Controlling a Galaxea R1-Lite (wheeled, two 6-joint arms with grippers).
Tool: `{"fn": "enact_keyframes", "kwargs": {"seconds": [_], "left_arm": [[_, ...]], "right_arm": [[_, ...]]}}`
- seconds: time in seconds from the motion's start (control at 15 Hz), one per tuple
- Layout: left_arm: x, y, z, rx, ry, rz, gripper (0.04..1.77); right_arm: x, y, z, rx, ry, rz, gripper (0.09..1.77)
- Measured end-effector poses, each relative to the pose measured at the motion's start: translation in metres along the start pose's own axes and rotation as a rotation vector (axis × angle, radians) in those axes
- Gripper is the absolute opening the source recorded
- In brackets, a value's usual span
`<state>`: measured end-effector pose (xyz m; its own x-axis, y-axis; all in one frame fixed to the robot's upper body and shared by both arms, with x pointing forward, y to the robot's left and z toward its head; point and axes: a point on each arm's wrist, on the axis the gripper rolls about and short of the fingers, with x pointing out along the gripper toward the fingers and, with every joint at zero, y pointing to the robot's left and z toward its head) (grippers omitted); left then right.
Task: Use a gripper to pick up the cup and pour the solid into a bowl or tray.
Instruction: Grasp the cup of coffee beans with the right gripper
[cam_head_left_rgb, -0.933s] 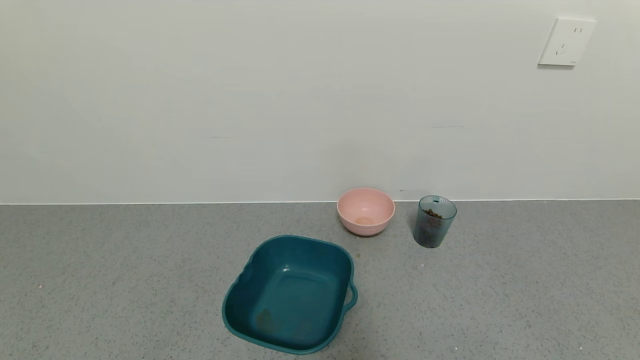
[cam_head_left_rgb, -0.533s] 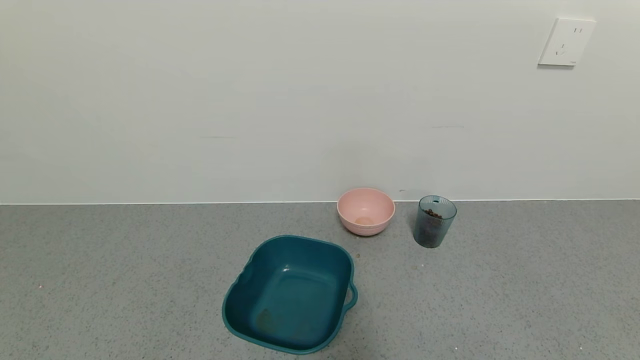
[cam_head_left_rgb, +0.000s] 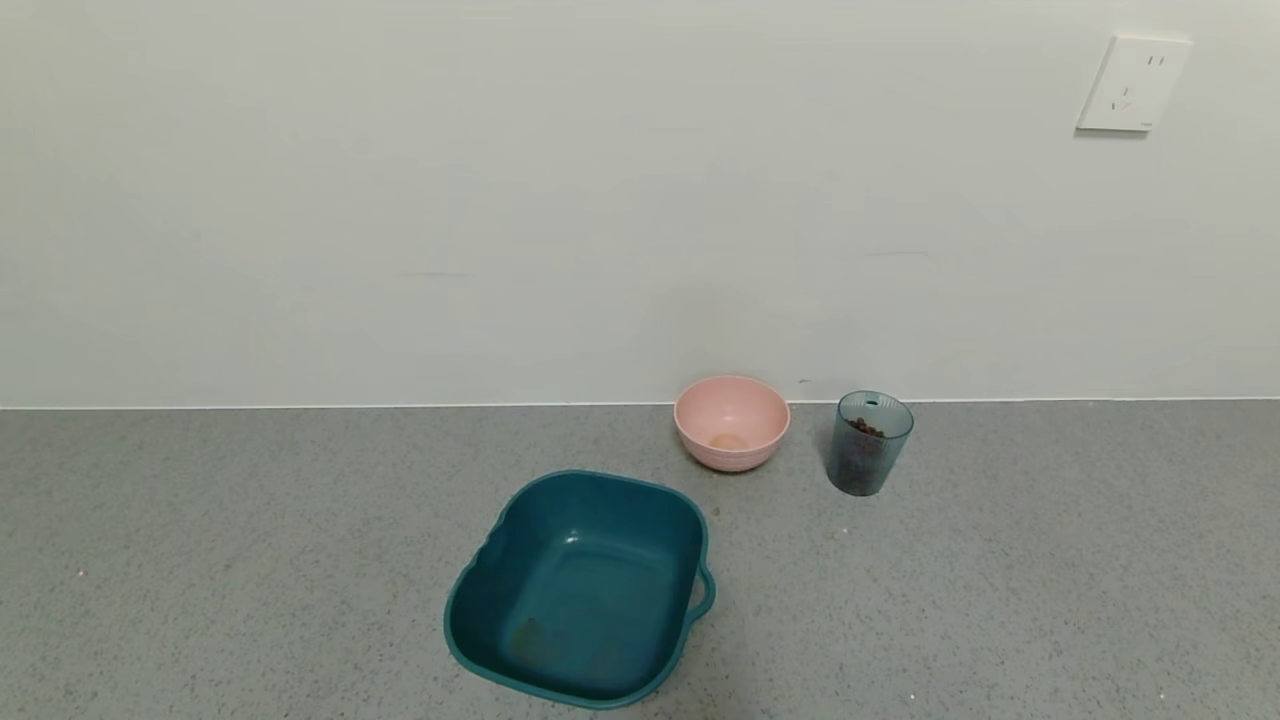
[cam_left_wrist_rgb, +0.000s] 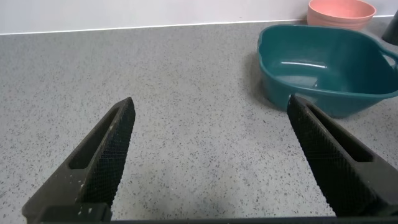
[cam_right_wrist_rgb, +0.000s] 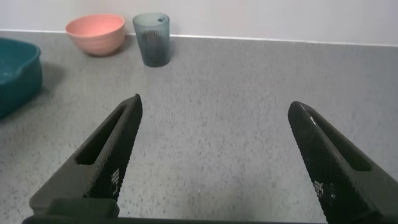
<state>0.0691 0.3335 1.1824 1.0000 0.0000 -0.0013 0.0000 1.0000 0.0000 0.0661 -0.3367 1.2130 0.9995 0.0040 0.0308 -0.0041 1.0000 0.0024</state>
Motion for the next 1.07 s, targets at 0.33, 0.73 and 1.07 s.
{"fn": "enact_keyframes", "kwargs": {"seconds": [0.33,0.73,1.07], "left_arm": [[0.000,0.000,0.000,0.000,0.000,0.000,1.76],[0.000,0.000,0.000,0.000,0.000,0.000,1.76],[0.000,0.000,0.000,0.000,0.000,0.000,1.76]], "right_arm": [[0.018,0.000,0.058,-0.039,0.033,0.004,1.71],[0.083,0.002,0.101,-0.050,0.159,0.030,1.71],[0.154,0.007,0.070,-0.051,0.295,0.067,1.71]]}}
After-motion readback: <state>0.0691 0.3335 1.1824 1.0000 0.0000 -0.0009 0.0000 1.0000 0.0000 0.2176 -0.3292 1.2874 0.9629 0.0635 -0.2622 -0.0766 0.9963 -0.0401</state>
